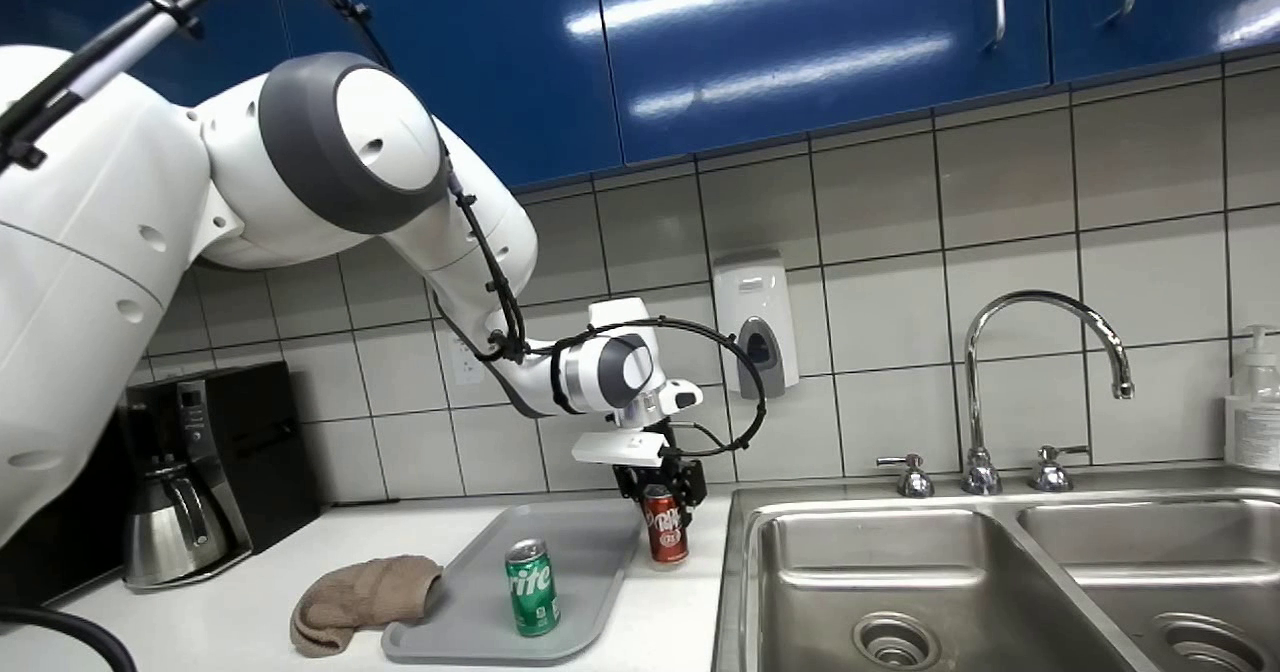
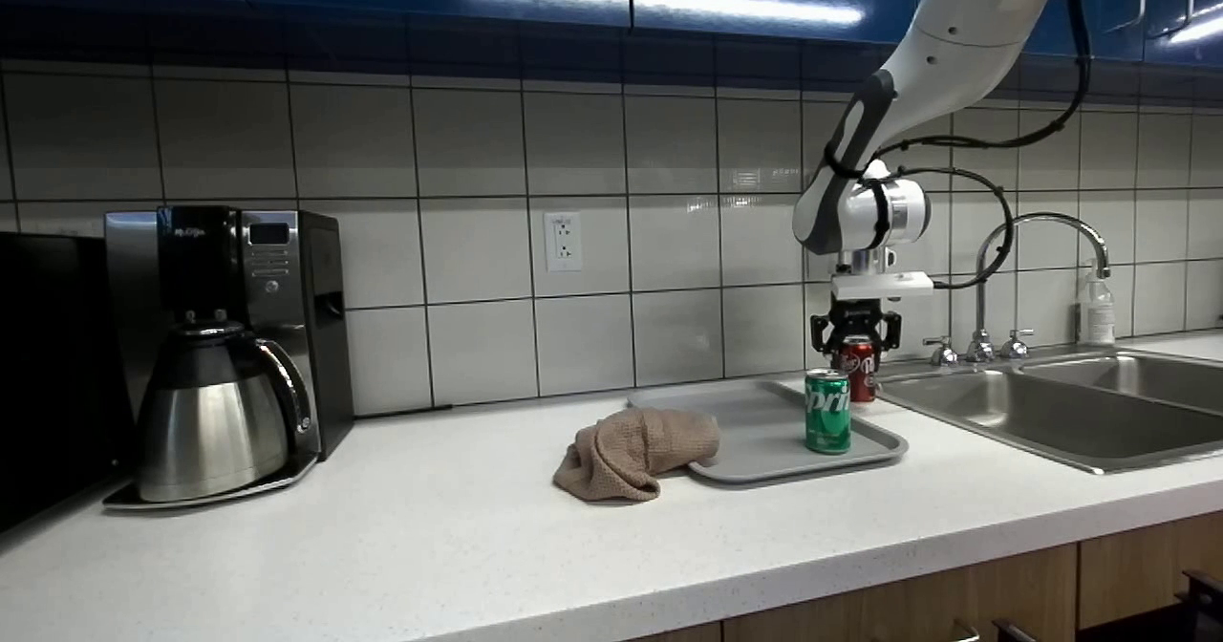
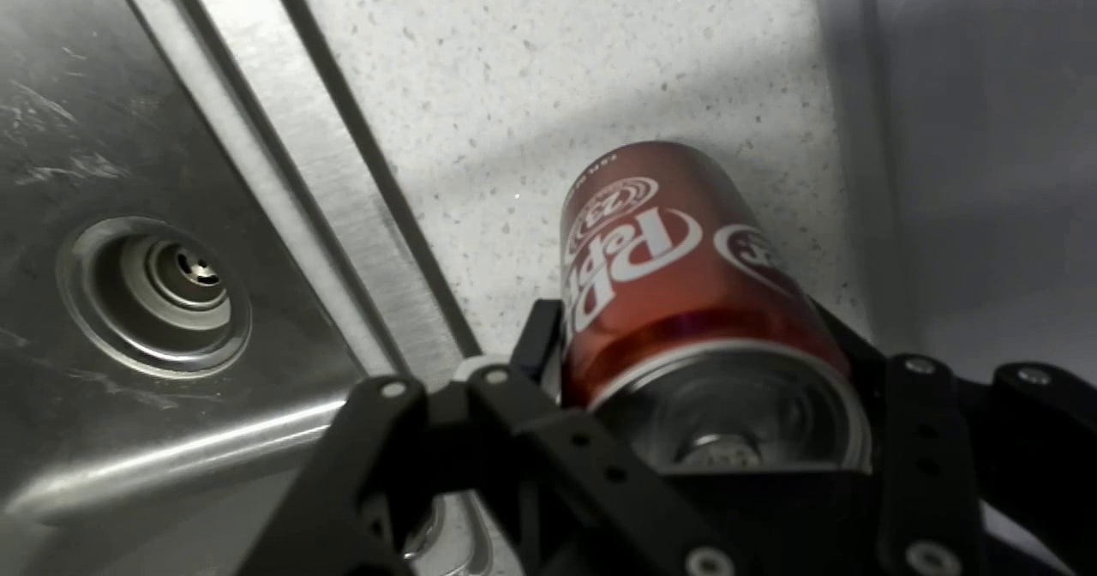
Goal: Put the cans on the tray
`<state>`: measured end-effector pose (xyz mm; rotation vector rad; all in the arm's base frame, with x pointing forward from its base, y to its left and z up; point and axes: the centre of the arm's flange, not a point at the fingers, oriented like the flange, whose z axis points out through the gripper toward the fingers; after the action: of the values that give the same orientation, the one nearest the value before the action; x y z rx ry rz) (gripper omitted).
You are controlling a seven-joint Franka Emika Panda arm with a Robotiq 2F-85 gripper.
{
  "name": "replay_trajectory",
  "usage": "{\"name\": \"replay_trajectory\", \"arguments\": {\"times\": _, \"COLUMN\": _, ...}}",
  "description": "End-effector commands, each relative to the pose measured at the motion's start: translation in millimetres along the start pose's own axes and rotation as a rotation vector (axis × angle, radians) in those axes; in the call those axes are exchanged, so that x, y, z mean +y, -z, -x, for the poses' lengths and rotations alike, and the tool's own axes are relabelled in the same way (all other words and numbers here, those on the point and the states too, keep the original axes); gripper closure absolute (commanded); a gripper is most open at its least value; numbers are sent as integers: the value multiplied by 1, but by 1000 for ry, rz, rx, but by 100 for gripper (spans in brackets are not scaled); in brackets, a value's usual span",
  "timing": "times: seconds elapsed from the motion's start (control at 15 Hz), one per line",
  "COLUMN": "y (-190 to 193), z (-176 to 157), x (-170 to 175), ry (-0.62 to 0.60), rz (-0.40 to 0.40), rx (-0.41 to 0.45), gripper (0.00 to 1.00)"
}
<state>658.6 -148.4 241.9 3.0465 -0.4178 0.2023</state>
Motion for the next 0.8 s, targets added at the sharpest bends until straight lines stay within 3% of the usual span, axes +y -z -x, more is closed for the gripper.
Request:
{"name": "replay_trajectory", "arguments": {"times": 0.0, "y": 27, "z": -1, "x": -4, "ry": 26, "rz": -6, "rx": 10, "gripper": 59}}
{"name": "replay_trajectory", "arguments": {"times": 0.73, "y": 38, "z": -7, "x": -51, "ry": 142, "rz": -39, "rx": 37, "gripper": 59}}
